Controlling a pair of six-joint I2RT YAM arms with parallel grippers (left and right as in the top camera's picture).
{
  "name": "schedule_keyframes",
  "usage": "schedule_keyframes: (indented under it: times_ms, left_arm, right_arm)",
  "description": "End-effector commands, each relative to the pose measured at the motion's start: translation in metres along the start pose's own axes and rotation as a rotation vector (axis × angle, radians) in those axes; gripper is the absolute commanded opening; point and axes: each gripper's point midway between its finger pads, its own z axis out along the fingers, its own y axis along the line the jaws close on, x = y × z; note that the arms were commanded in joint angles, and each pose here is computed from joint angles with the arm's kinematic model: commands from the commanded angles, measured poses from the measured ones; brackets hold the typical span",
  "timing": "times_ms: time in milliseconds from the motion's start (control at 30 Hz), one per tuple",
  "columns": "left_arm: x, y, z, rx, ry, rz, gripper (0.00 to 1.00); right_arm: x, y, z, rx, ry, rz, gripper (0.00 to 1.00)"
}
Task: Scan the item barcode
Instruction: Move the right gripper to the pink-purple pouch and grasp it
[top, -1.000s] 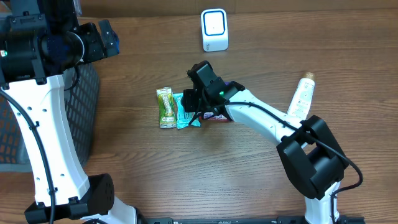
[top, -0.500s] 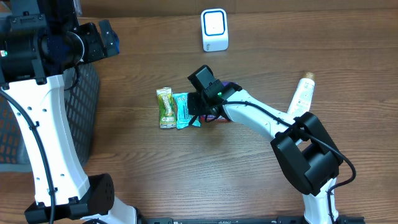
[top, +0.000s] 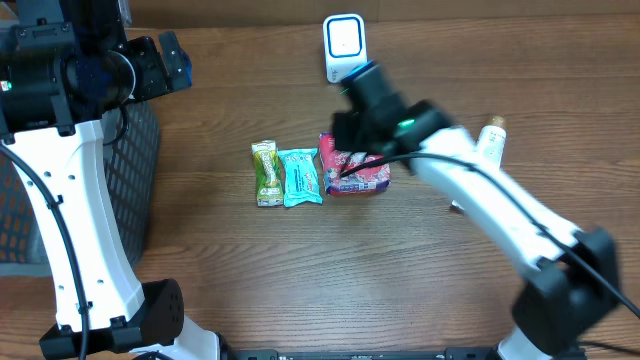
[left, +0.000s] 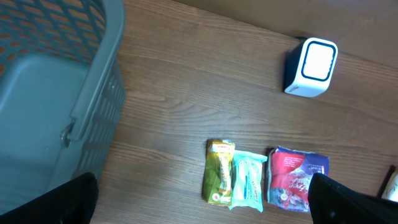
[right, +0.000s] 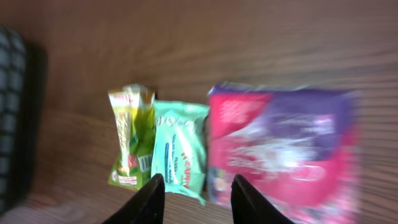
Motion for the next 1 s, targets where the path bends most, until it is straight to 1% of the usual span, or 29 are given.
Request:
schedule_keyframes:
  times_ms: [0, 33, 100, 133, 200, 367, 433, 533, 633, 700, 767, 833, 967]
  left_arm:
    - [-0.004, -0.003, -0.003, 0.014, -0.017, 0.022, 0.99]
    - [-0.004, -0.003, -0.003, 0.014, -0.017, 0.022, 0.99]
    - [-0.004, -0.003, -0.003, 0.014, -0.017, 0.022, 1.0]
    - [-0.004, -0.003, -0.003, 0.014, -0.017, 0.022, 1.0]
    - [-0.004, -0.003, -0.003, 0.014, -0.017, 0.022, 1.0]
    - [-0.004, -0.003, -0.003, 0.014, -0.017, 0.022, 1.0]
    - [-0.004, -0.003, -0.003, 0.014, -0.017, 0.022, 1.0]
    - [-0.004, -0.003, -0.003, 0.014, -0.017, 0.022, 0.99]
    - [-0.004, -0.003, -0.003, 0.014, -0.017, 0.022, 1.0]
    - [-0.004, -0.003, -0.003, 0.014, -0.017, 0.022, 0.99]
    - [-0.004, -0.003, -0.003, 0.014, -0.017, 0.022, 1.0]
    - [-0.004, -0.003, -0.003, 0.014, -0.017, 0.022, 0.99]
    - [-0.004, -0.003, -0.003, 0.014, -0.017, 0.022, 1.0]
  right_arm:
    - [-0.016, -0.047, -0.012, 0.048, 0.012, 0.049, 0.43]
    - [-0.014, -0.052, -0.01, 0.035, 0.034, 0.035, 0.45]
    - [-0.002, -0.074, 0.004, -0.013, 0.117, -0.025, 0.63]
    - [0.001, -0.082, 0.01, -0.009, 0.137, -0.038, 0.67]
    - [0.004, -0.092, 0.021, -0.012, 0.16, -0.065, 0.73]
    - [0.017, -0.099, 0.046, -0.045, 0.228, -0.085, 0.74]
    - [0.029, -0.1, 0.062, -0.07, 0.283, -0.083, 0.75]
    - [0.048, -0.091, 0.078, -0.179, 0.366, -0.105, 0.75]
    - [0.058, -0.093, 0.088, -0.191, 0.407, -0.087, 0.75]
    - [0.062, -0.093, 0.091, -0.197, 0.424, -0.079, 0.73]
    - [0.063, -0.093, 0.092, -0.2, 0.428, -0.076, 0.65]
    - [0.063, -0.092, 0.092, -0.202, 0.427, -0.066, 0.48]
    - [0.069, -0.095, 0.098, -0.197, 0.428, -0.04, 0.48]
